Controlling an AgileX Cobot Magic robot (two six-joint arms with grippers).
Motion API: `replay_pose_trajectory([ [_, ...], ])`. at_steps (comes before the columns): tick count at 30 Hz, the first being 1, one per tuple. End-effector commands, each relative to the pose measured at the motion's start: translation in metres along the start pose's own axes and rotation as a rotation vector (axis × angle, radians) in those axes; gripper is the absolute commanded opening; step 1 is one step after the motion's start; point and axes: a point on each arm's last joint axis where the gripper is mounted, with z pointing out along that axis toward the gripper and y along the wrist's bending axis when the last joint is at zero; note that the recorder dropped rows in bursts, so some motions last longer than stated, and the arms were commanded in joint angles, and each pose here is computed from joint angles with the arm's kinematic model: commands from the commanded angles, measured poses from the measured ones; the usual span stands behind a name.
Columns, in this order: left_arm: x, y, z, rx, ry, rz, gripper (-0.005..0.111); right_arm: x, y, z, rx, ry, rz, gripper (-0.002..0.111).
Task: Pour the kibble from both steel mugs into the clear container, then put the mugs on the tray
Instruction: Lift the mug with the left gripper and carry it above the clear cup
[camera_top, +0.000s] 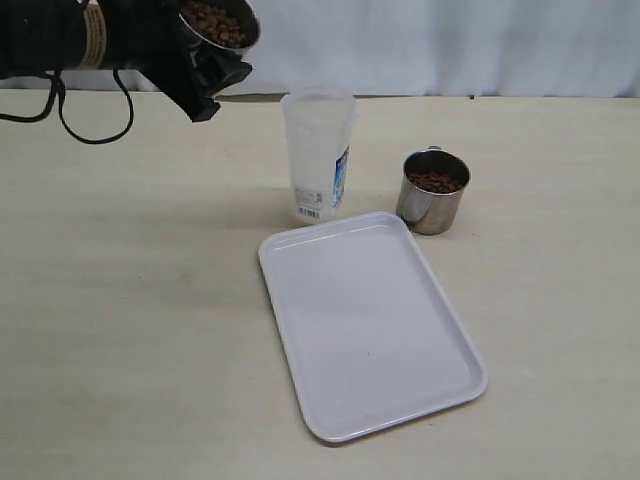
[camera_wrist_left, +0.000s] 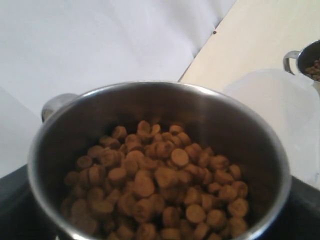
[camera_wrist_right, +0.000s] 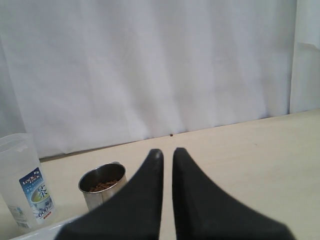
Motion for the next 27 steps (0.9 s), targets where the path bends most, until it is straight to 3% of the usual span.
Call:
replay_pose_trajectory([
  [1, -0.007, 0.004, 0.008, -0.056, 0.029, 0.020, 0.000, 0.001, 0.000, 0.000, -0.002, -0.001, -0.005, 0.005],
  [5, -0.015, -0.004, 0.022, -0.051, 0.041, 0.082, 0.000, 0.001, 0.000, 0.000, -0.002, -0.001, -0.005, 0.005],
  [12, -0.017, -0.007, 0.044, -0.064, 0.060, 0.092, 0.000, 0.001, 0.000, 0.000, -0.002, -0.001, -0.005, 0.005],
  [21, -0.019, -0.001, 0.043, -0.162, 0.133, 0.198, 0.000, 0.001, 0.000, 0.000, -0.002, -0.001, -0.005, 0.005],
  [27, -0.027, -0.005, 0.044, -0.145, 0.106, 0.224, 0.000, 0.001, 0.000, 0.000, -0.002, -0.001, -0.005, 0.005],
])
